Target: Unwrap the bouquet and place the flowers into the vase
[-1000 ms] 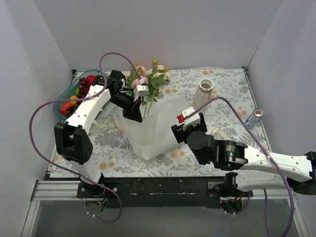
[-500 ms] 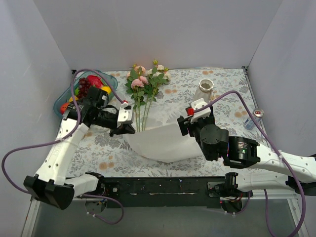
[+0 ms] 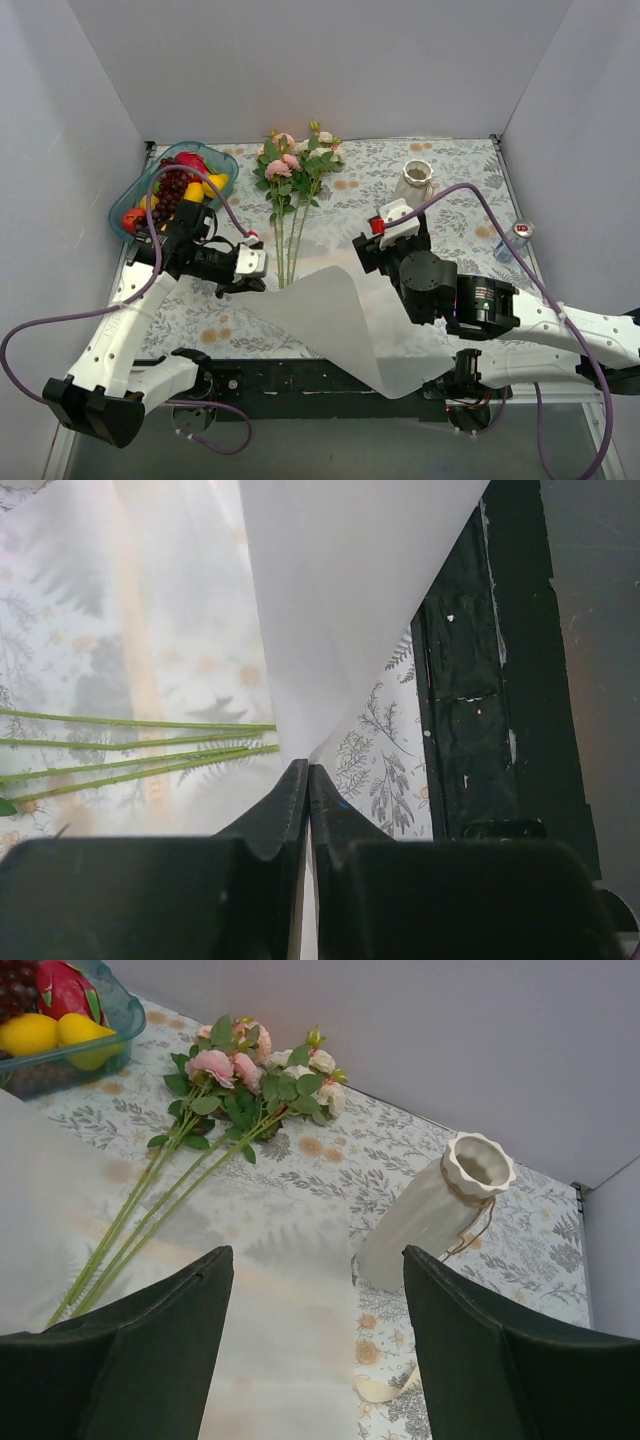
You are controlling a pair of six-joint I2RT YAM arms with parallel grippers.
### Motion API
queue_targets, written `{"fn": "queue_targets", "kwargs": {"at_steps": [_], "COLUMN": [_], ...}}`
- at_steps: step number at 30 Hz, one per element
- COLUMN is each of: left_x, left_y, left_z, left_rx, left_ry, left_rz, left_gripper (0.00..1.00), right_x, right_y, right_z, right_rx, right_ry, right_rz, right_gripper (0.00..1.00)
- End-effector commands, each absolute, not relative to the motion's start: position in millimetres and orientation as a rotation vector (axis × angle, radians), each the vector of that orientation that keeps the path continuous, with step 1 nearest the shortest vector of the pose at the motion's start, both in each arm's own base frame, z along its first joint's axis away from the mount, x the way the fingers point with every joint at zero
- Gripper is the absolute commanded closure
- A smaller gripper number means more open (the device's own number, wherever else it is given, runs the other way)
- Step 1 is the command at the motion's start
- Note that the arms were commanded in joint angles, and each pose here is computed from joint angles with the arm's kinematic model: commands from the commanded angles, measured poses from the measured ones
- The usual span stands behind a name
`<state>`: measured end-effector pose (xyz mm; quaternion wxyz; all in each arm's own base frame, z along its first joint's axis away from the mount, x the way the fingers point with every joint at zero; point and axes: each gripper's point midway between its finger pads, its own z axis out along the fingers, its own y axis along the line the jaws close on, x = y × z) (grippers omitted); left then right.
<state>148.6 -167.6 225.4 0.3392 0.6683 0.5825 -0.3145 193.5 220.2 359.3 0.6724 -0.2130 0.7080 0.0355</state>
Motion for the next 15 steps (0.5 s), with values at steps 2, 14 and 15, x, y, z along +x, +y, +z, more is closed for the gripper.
{"fn": "queue_targets", "kwargs": {"at_steps": [2,14,15], "left_x": [136.7,144.0,142.2], "left_y": [-158.0,-154.2,-154.3], "left_z": [228.9,260.6,263.0], "left_rx": [1.723,1.628,1.627], "left_ry": [1.571,1.628,1.61], "left_rz": [-0.779,-0.704,-0.698], "left_gripper": [0.93,0.38,0.37], "right_x": [195.5,214.5,215.9], "right_y": [232.6,250.0,252.7], "right_z": [349.3,314.7,312.8], "right_rx": [-0.441,-0.44,-0.44], "right_ry": [1.613,1.682,1.684], "right_rz": [0.142,0.225,0.232], "right_gripper": [0.24,0.26,0.27]}}
